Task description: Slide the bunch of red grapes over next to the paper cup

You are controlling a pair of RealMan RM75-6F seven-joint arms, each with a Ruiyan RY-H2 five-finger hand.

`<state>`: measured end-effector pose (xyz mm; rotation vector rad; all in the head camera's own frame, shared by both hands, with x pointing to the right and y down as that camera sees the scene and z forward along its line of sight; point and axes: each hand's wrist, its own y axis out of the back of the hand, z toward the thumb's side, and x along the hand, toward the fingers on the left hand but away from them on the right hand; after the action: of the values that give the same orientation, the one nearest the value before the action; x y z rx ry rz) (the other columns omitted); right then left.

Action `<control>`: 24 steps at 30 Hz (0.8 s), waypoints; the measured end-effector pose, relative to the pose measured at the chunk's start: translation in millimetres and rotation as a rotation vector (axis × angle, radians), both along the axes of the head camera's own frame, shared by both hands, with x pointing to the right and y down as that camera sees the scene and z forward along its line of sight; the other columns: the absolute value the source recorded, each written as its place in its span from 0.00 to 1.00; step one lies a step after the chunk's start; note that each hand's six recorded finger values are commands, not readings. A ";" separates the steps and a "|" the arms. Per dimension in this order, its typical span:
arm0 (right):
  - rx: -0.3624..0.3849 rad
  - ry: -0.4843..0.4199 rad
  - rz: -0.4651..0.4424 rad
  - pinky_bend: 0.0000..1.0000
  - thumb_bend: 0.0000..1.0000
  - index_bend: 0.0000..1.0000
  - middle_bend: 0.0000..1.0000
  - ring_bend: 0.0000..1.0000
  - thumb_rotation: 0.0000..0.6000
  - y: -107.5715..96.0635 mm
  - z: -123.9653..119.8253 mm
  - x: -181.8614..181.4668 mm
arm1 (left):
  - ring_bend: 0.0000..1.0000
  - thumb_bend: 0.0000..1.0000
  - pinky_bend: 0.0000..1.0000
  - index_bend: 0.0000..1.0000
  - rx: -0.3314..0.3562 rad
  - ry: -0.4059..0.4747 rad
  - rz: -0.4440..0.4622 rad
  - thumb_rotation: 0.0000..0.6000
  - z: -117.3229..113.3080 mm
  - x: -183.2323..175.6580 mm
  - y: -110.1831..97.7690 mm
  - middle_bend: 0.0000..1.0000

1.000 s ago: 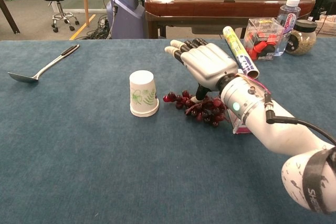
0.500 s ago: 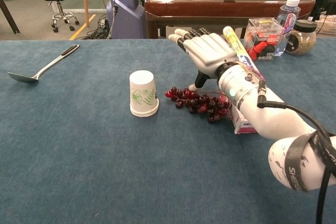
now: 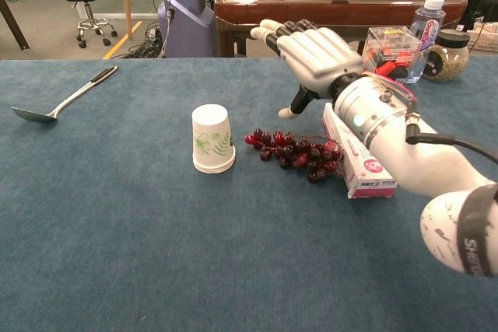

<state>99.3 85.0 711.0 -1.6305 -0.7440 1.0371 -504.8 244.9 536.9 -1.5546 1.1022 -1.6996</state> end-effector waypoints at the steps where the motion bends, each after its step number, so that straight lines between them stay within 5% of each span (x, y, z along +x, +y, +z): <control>1: 0.006 0.002 -0.004 0.01 0.00 0.00 0.00 0.00 1.00 -0.3 -5.4 3.6 | 0.32 0.20 0.46 0.48 -0.002 -0.001 0.002 1.00 0.5 0.4 0.3 0.43; 9: 0.051 0.114 -0.041 0.01 0.00 0.00 0.00 0.00 1.00 -3.4 -53.5 49.4 | 0.32 0.20 0.46 0.48 -0.008 -0.006 0.018 1.00 3.3 5.0 1.3 0.43; 19: 0.014 0.365 0.010 0.01 0.00 0.00 0.01 0.00 1.00 13.0 -102.1 165.1 | 0.32 0.20 0.46 0.48 0.001 0.002 0.076 1.00 6.3 20.5 3.1 0.43; 24: -0.016 0.439 0.064 0.01 0.00 0.00 0.01 0.00 1.00 33.8 -109.7 209.5 | 0.24 0.20 0.27 0.45 0.018 0.009 0.109 1.00 5.9 26.5 3.8 0.35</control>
<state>308.8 118.8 601.3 -1.3305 -0.4941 1.3898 -478.3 248.7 542.8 -1.5833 1.0162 -1.6075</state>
